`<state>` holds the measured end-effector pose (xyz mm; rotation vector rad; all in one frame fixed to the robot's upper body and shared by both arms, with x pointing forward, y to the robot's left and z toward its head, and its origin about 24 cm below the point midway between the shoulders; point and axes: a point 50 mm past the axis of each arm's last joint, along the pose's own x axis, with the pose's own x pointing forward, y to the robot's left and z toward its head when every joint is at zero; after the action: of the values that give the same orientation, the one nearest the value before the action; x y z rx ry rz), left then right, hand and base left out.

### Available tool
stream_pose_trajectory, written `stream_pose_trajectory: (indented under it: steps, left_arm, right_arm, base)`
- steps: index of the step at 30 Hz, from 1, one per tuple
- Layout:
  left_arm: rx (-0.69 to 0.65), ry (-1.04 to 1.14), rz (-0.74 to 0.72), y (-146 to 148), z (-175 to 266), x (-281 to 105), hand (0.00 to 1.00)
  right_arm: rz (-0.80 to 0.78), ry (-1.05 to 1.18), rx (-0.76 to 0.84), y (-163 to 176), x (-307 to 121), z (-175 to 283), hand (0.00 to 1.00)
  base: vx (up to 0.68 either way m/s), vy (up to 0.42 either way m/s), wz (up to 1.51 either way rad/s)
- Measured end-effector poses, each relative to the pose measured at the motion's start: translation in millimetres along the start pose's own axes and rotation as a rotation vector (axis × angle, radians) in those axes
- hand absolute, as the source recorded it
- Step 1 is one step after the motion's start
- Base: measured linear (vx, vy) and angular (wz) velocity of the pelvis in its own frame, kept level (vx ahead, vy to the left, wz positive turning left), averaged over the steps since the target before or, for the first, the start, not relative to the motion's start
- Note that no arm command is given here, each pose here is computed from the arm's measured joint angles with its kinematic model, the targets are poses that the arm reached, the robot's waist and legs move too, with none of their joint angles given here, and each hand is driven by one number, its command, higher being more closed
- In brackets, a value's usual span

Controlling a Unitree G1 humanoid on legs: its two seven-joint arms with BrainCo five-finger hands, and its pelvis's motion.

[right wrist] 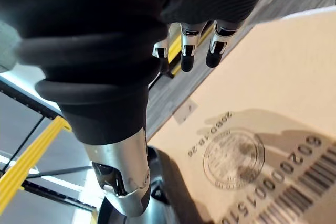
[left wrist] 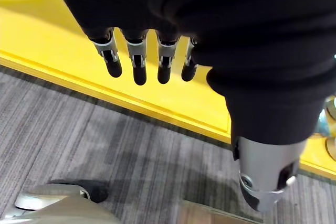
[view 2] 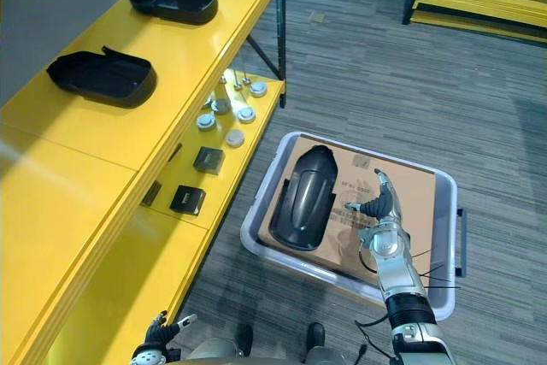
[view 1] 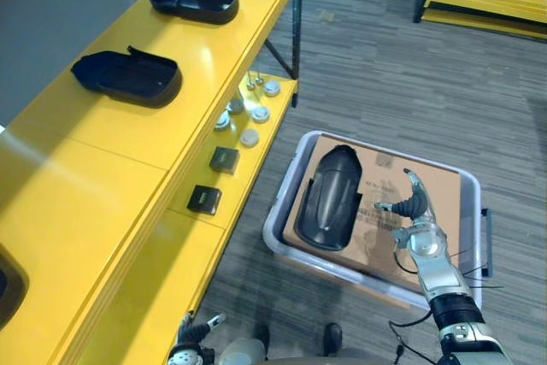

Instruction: Walk over and take plastic housings, then place them on the shelf

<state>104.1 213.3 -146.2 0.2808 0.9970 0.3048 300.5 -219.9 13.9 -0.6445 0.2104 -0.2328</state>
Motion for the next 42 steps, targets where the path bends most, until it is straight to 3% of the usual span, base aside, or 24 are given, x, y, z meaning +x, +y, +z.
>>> stream_pose_trajectory:
  steps: [8, 20, 21, 29, 42]
  left_arm:
    - [0.001, -0.016, 0.033, 4, 4, 1, 0.0]
    - [-0.008, -0.022, 0.068, 7, 8, 3, 0.0]
    - [-0.011, -0.032, 0.071, 6, 12, 4, 0.0]
    - [-0.047, -0.058, 0.072, 6, 26, 7, 0.0]
    - [-0.055, -0.072, 0.068, 6, 32, 9, 0.0]
  right_arm:
    - [-0.011, 0.072, 0.054, 20, 20, 21, 0.0]
    - [-0.126, 0.225, 0.13, 17, 31, 19, 0.0]
    - [-0.14, 0.231, 0.139, 16, 31, 19, 1.0]
    - [-0.219, 0.245, 0.225, 5, 35, 21, 1.0]
    - [-0.193, 0.247, 0.282, 13, 20, 11, 1.0]
  base:
    - [-0.15, 0.038, 0.1]
    - [-0.07, 0.003, 0.02]
    - [0.04, -0.008, -0.05]
    - [0.04, 0.0, -0.05]
    - [0.0, 0.001, -0.03]
